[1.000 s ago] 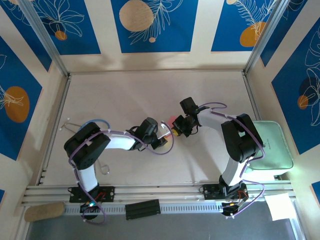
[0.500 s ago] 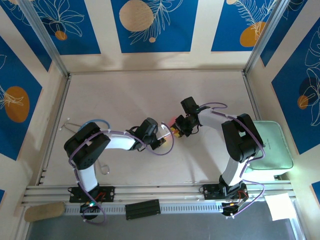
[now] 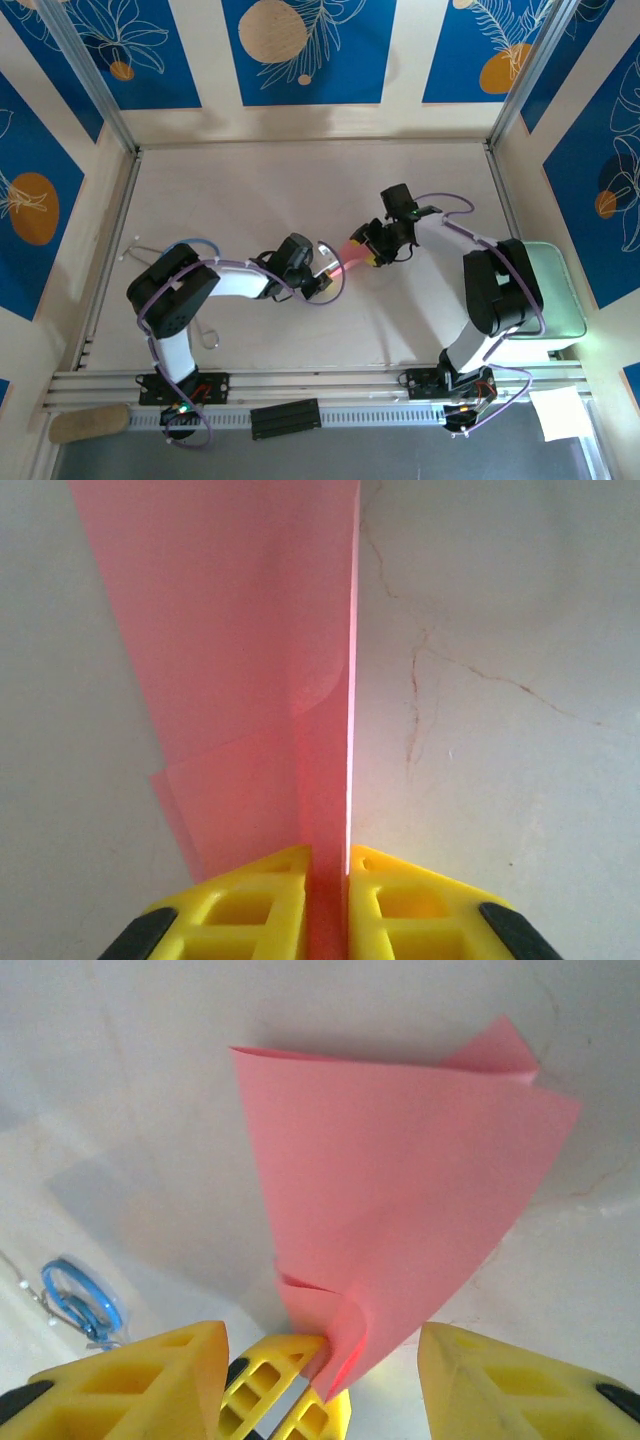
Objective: Fold a paper plane with a square sheet of paper (pick it up from the middle)
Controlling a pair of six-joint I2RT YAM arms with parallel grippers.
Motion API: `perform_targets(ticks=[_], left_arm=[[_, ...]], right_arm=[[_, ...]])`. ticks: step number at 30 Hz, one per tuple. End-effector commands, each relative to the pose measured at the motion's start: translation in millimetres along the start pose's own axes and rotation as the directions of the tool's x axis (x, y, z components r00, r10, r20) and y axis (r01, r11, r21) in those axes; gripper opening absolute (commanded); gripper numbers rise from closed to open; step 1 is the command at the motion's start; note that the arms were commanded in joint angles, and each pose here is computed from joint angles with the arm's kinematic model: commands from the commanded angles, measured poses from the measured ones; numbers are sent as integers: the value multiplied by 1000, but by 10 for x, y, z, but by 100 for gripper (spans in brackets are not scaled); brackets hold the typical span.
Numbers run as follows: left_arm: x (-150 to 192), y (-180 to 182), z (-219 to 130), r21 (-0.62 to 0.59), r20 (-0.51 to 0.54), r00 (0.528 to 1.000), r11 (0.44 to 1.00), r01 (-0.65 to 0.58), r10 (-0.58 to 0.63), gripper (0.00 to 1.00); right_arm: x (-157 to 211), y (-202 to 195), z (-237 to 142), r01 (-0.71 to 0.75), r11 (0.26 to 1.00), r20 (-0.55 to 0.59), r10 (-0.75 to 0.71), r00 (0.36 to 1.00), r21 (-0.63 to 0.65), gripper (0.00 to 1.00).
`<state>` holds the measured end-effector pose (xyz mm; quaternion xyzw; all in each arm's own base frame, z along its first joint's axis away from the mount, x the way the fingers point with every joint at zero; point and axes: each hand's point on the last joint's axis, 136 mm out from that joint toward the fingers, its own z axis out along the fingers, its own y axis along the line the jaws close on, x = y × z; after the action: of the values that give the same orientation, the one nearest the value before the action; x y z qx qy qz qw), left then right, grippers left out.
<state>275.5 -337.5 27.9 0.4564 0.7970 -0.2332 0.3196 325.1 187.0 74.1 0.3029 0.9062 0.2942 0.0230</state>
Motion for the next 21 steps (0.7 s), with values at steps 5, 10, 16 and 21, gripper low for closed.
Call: perform_targets(ticks=[5,10,16,21], left_arm=[[-44,-85,-14,114,-45,982,975,189,-185,14],[-43,-87,25,142,-91,952,942,303,-292,12],[-92,-85,49,190,-114,900,879,436,-422,9],[-192,-102,36,238,-142,839,804,544,-526,7]], right_arm=[[-23,4,-196,172,976,62,-165,984,-133,54],[34,25,-239,258,938,80,-246,966,-232,54],[123,44,-190,325,893,80,-316,945,-310,54],[181,98,-137,357,859,63,-360,931,-367,51]])
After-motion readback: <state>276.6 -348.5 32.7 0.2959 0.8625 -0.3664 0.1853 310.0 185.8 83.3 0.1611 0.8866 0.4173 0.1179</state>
